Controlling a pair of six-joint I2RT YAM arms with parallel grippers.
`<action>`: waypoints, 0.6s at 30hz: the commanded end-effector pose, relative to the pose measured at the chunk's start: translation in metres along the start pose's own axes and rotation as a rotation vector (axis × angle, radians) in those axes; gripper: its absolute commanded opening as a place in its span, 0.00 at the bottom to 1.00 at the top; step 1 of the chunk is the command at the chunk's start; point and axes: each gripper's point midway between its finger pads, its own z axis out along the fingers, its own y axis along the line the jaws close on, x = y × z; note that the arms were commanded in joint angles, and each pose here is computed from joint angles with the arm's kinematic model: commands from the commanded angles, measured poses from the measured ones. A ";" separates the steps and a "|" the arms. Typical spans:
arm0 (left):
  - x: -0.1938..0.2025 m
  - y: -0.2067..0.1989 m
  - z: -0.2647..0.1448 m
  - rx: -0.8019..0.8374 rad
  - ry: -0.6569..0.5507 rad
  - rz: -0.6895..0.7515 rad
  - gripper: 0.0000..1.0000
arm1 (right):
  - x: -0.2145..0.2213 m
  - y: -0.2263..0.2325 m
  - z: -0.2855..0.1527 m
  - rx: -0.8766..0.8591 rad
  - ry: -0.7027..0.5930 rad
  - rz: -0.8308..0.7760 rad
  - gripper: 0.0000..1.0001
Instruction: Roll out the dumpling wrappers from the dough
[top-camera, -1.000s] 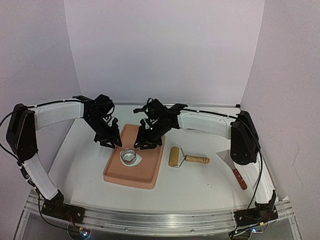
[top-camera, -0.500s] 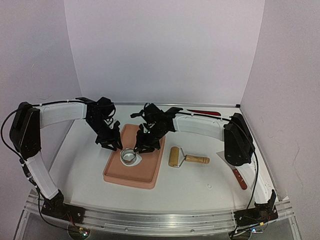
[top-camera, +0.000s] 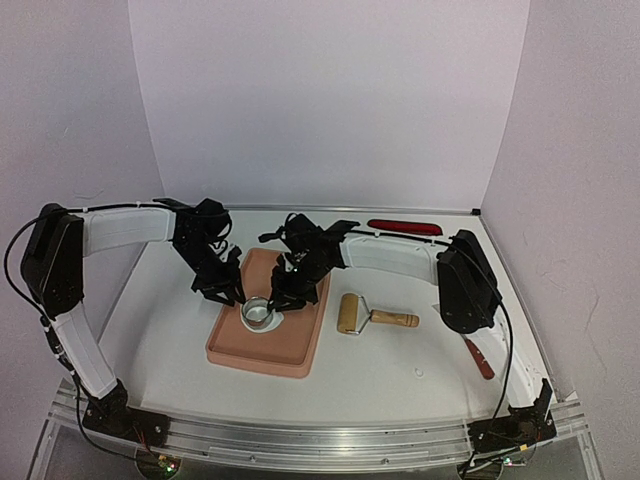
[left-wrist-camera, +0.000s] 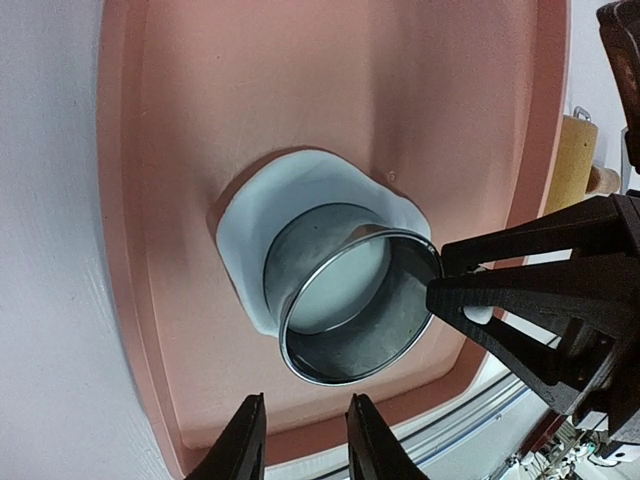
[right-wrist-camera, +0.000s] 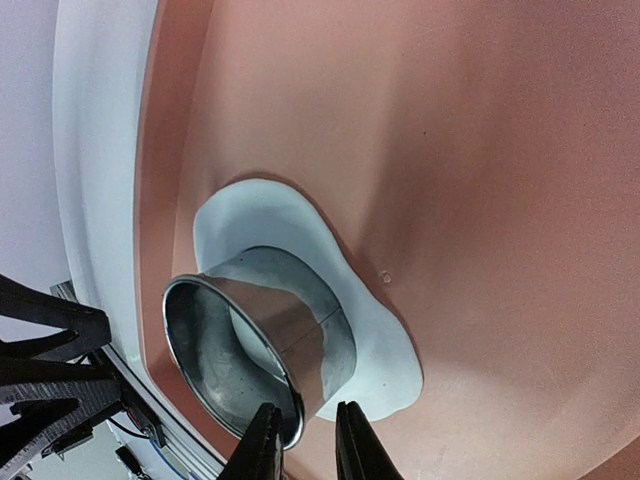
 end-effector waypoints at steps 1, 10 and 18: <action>-0.004 -0.003 0.003 0.018 -0.003 0.015 0.29 | -0.004 0.010 -0.001 -0.025 -0.008 -0.005 0.21; -0.008 -0.003 0.006 0.016 0.011 0.019 0.27 | -0.006 0.011 0.002 -0.030 -0.006 -0.007 0.18; -0.011 -0.005 0.008 0.017 0.015 0.019 0.25 | -0.004 0.009 0.006 -0.030 0.004 -0.009 0.14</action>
